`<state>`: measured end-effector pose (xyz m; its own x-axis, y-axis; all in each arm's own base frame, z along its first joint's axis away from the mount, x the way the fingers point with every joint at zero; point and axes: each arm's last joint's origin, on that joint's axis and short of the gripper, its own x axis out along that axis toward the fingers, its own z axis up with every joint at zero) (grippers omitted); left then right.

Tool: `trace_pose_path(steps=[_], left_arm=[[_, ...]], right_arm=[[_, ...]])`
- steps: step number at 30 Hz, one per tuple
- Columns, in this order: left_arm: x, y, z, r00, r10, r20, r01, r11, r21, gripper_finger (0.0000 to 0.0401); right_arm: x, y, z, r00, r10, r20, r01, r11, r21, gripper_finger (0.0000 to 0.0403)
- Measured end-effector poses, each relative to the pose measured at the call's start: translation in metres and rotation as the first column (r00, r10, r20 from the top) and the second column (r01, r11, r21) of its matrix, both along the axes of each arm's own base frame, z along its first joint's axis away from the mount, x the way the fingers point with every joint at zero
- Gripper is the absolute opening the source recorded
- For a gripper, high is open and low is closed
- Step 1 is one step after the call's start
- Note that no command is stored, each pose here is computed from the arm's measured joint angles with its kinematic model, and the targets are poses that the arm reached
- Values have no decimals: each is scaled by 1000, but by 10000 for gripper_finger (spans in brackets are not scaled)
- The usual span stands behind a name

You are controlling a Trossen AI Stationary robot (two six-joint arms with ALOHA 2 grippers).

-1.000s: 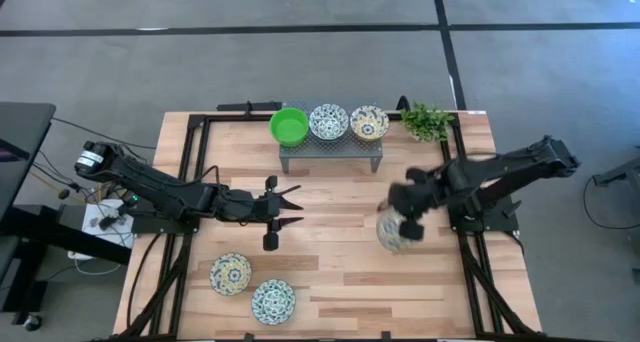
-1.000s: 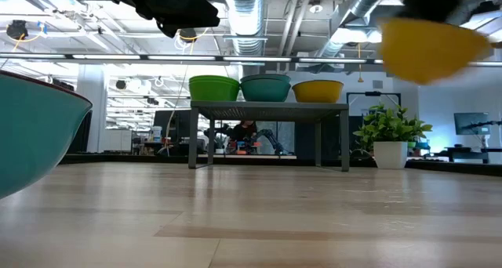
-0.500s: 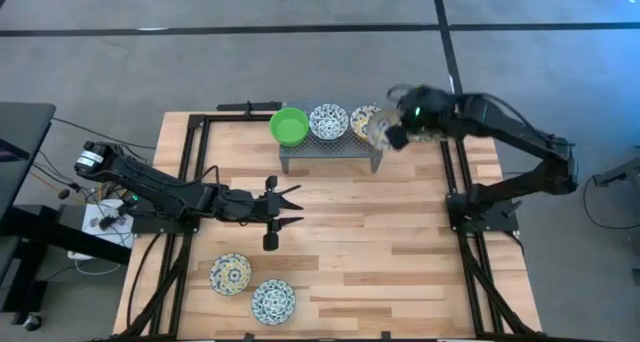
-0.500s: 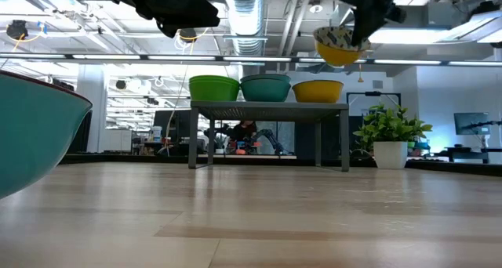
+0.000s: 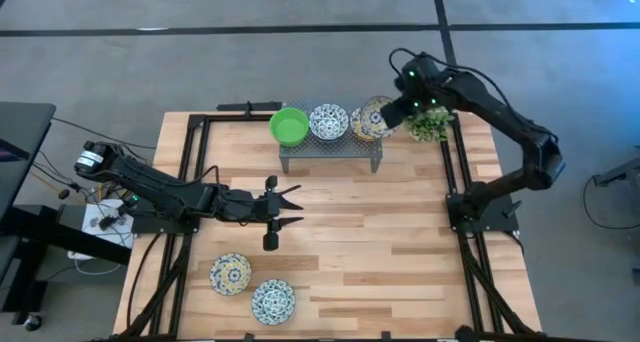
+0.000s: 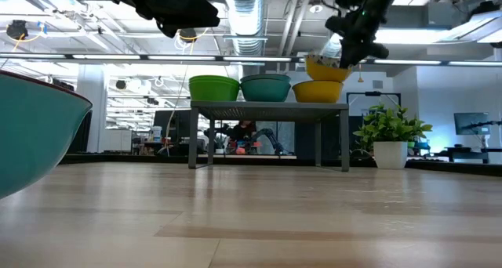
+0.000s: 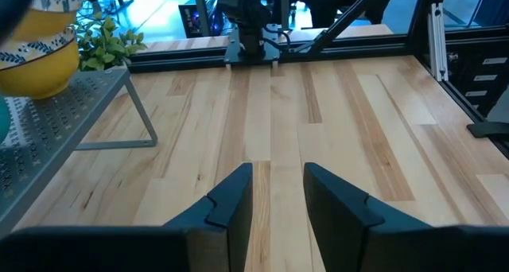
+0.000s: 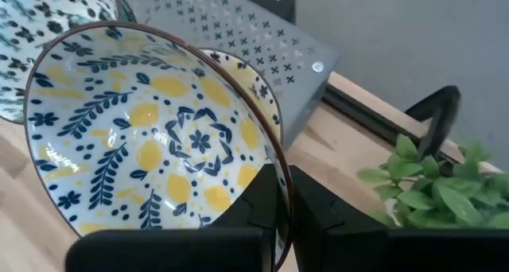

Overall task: Pick & Place Mini bowls
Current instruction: Stack the right yellow patterned bowl on top of the yellow patterned bowl on the shelf

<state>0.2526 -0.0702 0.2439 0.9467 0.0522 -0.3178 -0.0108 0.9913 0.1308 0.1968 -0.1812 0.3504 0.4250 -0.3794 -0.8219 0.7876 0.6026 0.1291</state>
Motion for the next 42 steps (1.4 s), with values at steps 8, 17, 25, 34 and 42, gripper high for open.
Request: trace_pose_path(steps=[8, 17, 25, 34, 42], left_arm=[[0, 0, 0, 1000, 0, 0, 0, 1000, 0, 115], [0, 0, 0, 1000, 0, 0, 0, 1000, 0, 115], [0, 0, 0, 1000, 1, 0, -1, 1000, 0, 115], [0, 0, 0, 1000, 0, 0, 0, 1000, 0, 115], [0, 0, 0, 1000, 1, 0, -1, 1000, 0, 115]], right_arm=[[5, -24, -19, 999, 21, -37, -19, 998, 52, 12], [16, -36, -18, 995, 92, -33, -90, 994, 60, 19], [26, -45, -31, 992, 118, -50, -109, 982, 154, 34], [31, -49, -21, 991, 123, -46, -115, 981, 153, 51], [31, -46, -12, 989, 140, -46, -133, 981, 141, 64]])
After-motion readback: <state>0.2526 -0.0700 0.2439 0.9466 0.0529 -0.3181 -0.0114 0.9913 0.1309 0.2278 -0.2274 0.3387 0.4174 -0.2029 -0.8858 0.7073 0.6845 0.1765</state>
